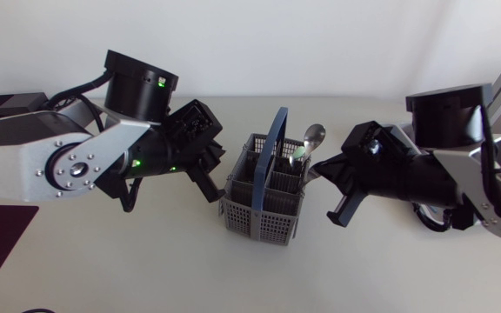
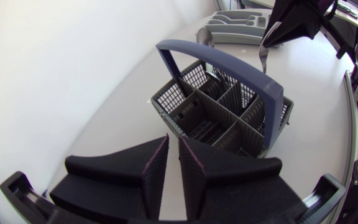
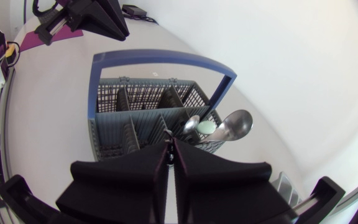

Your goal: Sort the cutlery from the basket into the organizer compartments.

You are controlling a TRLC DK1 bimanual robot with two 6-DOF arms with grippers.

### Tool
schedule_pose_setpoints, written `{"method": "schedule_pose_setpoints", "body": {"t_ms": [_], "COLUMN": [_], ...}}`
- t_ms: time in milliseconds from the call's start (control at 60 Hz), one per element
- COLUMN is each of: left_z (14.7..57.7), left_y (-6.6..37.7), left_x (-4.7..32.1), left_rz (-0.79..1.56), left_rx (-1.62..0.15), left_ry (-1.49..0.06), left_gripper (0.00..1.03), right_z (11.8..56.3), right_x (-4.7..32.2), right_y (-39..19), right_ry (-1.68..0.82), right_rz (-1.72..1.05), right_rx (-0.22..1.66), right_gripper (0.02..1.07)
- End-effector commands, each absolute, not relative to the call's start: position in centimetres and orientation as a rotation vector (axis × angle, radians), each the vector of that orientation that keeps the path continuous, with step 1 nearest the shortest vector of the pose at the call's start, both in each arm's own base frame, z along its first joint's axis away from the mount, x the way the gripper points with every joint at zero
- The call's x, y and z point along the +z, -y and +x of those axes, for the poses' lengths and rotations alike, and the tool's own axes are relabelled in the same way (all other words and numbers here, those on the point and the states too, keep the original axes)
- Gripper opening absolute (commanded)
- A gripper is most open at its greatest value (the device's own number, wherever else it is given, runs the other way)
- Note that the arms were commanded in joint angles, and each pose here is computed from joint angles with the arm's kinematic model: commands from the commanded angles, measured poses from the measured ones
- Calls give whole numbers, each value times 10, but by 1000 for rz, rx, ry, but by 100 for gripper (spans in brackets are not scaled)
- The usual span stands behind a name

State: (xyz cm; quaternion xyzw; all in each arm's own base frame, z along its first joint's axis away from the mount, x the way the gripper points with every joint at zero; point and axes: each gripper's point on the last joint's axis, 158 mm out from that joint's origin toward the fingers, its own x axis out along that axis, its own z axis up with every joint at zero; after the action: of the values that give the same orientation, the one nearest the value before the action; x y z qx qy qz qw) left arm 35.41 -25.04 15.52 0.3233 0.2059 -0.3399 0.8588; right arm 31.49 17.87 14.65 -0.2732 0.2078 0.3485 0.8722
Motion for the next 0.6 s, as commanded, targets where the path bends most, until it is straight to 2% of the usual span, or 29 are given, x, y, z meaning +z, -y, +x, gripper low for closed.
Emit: {"method": "schedule_pose_setpoints", "body": {"t_ms": [0, 267, 583], "left_z": [347, 333, 301], "left_y": [252, 268, 323], "left_x": [158, 170, 196], "left_rz": [705, 713, 736], "left_rx": [-724, -764, -887], "left_ry": [-407, -353, -261], "left_gripper": [15, 17, 29], "right_z": [312, 295, 263], "right_x": [178, 215, 251], "right_y": [-185, -180, -169], "right_ry": [-373, -331, -265], "right_rz": [-560, -574, -578], "right_rx": [733, 727, 740], "right_gripper": [8, 8, 8]}}
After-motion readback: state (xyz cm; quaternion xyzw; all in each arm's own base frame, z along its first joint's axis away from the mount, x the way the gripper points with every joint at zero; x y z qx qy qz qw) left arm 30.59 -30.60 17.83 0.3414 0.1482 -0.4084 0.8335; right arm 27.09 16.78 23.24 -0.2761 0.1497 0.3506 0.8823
